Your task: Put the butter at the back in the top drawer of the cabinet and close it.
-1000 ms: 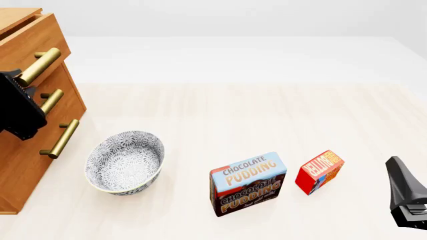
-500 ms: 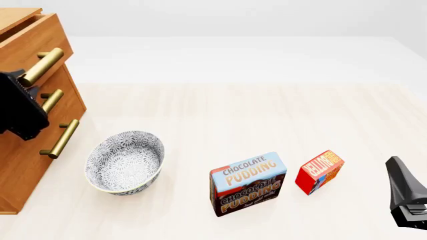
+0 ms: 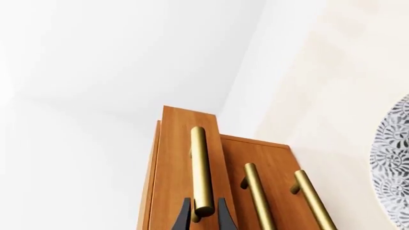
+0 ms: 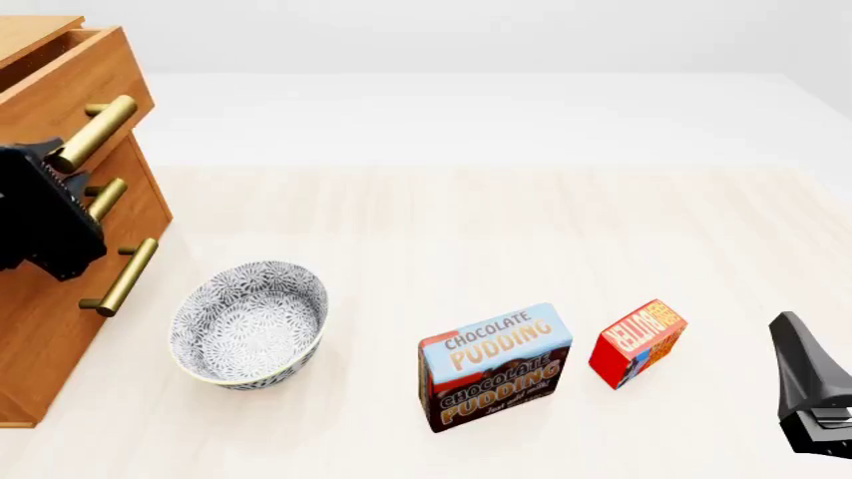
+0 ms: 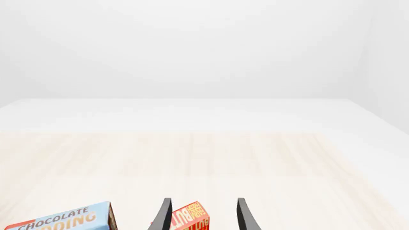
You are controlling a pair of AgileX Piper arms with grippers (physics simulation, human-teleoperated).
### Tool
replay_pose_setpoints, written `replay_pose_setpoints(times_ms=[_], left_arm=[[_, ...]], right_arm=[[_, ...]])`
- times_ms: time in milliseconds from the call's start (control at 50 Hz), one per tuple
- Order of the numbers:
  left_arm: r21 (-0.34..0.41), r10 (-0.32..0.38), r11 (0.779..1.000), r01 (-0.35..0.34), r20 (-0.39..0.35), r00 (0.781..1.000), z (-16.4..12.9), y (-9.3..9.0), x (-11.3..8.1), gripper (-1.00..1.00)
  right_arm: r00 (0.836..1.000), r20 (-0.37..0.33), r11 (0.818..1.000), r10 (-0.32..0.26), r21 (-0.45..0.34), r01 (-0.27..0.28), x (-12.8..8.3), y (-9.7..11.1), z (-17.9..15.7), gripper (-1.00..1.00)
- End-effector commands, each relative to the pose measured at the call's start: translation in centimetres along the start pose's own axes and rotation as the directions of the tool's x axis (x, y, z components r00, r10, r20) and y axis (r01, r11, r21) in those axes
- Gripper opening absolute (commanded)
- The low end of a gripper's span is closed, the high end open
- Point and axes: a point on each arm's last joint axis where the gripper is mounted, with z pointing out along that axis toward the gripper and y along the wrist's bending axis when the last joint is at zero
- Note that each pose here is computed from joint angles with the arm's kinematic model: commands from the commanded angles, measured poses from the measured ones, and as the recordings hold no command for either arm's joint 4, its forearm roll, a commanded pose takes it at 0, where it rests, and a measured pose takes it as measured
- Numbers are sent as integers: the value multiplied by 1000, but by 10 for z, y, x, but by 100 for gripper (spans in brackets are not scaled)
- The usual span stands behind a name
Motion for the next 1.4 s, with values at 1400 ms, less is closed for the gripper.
replay_pose_setpoints(times_ms=[1400], left_arm=[[84,-39,996,30,107,993,-4,-14,-26,-100]], right_arm=[[1000,0,1000,0,0,0,0,0,0,100]])
